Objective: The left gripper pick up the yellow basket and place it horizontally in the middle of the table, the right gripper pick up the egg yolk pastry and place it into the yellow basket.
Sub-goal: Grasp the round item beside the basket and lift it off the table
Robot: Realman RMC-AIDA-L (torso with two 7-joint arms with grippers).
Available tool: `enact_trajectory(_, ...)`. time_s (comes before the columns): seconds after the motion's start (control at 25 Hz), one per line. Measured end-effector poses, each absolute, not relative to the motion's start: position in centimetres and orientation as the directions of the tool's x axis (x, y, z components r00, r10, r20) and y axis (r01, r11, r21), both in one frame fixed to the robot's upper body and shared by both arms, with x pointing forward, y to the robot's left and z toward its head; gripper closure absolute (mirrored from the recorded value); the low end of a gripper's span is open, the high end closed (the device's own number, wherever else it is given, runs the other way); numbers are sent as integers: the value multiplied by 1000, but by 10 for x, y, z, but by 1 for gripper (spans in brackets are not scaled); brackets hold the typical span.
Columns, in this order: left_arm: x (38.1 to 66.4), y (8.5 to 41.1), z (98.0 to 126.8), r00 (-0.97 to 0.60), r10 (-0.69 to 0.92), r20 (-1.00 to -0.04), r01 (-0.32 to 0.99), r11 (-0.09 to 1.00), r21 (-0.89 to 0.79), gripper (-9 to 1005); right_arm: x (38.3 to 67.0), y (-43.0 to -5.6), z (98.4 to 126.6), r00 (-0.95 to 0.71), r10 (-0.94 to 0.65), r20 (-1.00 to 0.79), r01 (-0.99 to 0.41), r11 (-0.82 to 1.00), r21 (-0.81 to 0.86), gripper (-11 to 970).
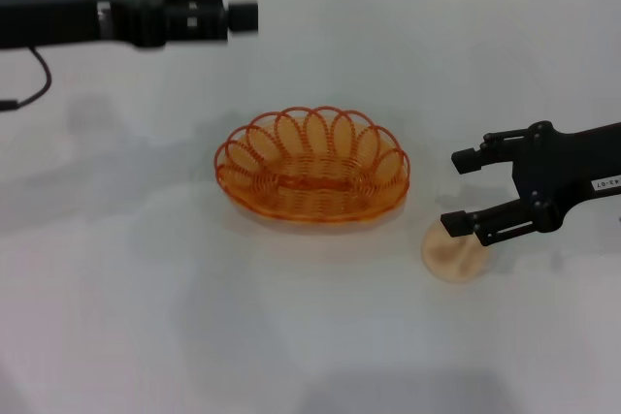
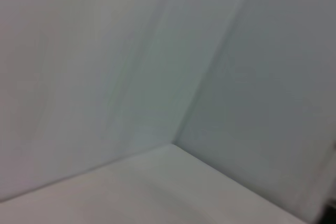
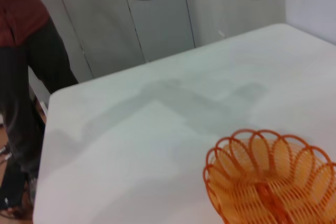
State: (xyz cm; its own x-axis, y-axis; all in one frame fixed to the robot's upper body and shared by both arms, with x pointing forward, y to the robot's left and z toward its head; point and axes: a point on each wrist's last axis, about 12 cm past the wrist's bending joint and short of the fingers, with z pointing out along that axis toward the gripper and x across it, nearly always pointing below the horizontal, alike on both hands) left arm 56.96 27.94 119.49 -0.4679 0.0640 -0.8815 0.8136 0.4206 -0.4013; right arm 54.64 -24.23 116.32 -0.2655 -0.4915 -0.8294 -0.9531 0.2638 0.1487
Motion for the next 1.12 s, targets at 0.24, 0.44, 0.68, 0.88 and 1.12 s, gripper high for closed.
enact_trajectory(0.24, 549, 286, 1194, -408, 152, -900, 876, 344, -339, 110, 546, -241, 1159, -253, -563, -787, -958, 258, 123, 120)
enact_trajectory(0.44, 531, 291, 1187, -348, 193, -917, 916, 276, -290, 110, 546, -234, 1152, -237, -656, -716, -964, 250, 89, 130)
enact_trajectory(0.68, 522, 291, 1187, -317, 193, -929, 932, 247, -267, 110, 550, -228, 1150, -226, -722, -654, -965, 256, 51, 151)
enact_trajectory(0.88, 522, 290, 1188, -317, 175, -932, 931, 245, -271, 111, 552, -226, 1151, -220, -732, -644, -967, 250, 46, 168)
enact_trajectory(1.12, 522, 289, 1189, -320, 163, -933, 930, 244, -276, 111, 552, -223, 1147, -220, -737, -639, -968, 246, 50, 189)
